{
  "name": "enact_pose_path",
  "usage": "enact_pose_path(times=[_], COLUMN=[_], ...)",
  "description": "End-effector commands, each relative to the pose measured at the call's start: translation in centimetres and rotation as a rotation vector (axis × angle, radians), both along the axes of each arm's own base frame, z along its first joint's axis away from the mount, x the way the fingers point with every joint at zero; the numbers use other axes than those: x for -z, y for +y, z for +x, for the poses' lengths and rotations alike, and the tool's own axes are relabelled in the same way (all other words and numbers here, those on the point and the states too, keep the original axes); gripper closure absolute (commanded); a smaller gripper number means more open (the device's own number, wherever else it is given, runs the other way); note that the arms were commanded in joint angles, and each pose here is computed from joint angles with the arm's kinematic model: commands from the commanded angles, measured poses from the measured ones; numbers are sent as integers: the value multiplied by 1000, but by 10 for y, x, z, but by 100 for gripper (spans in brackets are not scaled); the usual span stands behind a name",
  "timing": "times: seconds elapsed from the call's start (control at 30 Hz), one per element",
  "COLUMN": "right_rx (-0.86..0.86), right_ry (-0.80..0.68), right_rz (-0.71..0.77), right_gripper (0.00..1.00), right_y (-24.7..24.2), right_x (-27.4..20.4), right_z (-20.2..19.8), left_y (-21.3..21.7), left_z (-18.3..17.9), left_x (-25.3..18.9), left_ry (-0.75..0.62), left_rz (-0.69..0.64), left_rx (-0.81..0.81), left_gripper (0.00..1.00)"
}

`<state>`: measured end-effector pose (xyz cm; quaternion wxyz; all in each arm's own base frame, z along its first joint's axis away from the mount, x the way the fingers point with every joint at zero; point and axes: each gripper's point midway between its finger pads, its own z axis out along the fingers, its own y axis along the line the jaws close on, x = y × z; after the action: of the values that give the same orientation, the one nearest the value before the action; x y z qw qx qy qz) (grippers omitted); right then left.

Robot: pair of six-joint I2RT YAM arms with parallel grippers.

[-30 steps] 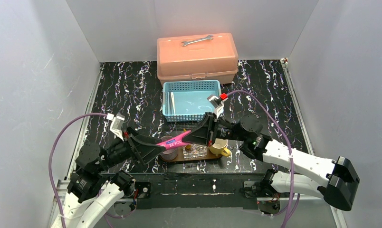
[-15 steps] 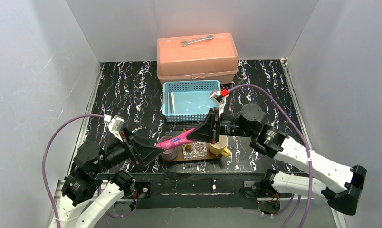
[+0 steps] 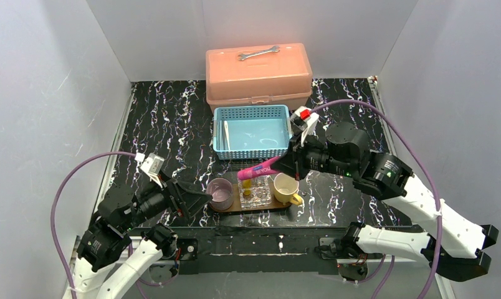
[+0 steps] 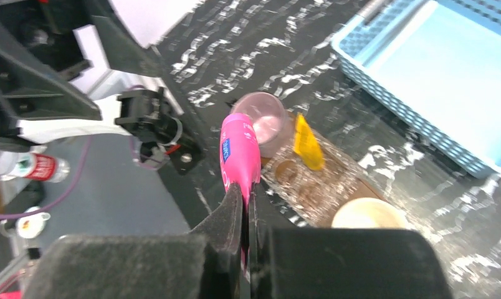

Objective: Prepare toiletry sets of a toothbrush and toothpaste on the tray

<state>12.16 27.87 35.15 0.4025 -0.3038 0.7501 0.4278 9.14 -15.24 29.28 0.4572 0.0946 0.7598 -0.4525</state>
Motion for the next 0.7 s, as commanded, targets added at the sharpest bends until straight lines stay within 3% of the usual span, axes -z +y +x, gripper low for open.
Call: enact_pose_path(times=[0.0,0.33,0.67], right_rx=[139,192,166], right_ry=[-69,-43,-37], right_rz=[-156,-399,-506], right_gripper=[99,99,99], right_y=[-28,-39,-27], right_x=[4,30,37], right_z=[23,40,48], left_y=[1,6,13], left_z=[5,12,17], left_x=[6,31,60], left_ry=[8,51,94], left_rz=[47,135,233], left_rx=[-13,-35,-57], left_gripper=[2,2,2])
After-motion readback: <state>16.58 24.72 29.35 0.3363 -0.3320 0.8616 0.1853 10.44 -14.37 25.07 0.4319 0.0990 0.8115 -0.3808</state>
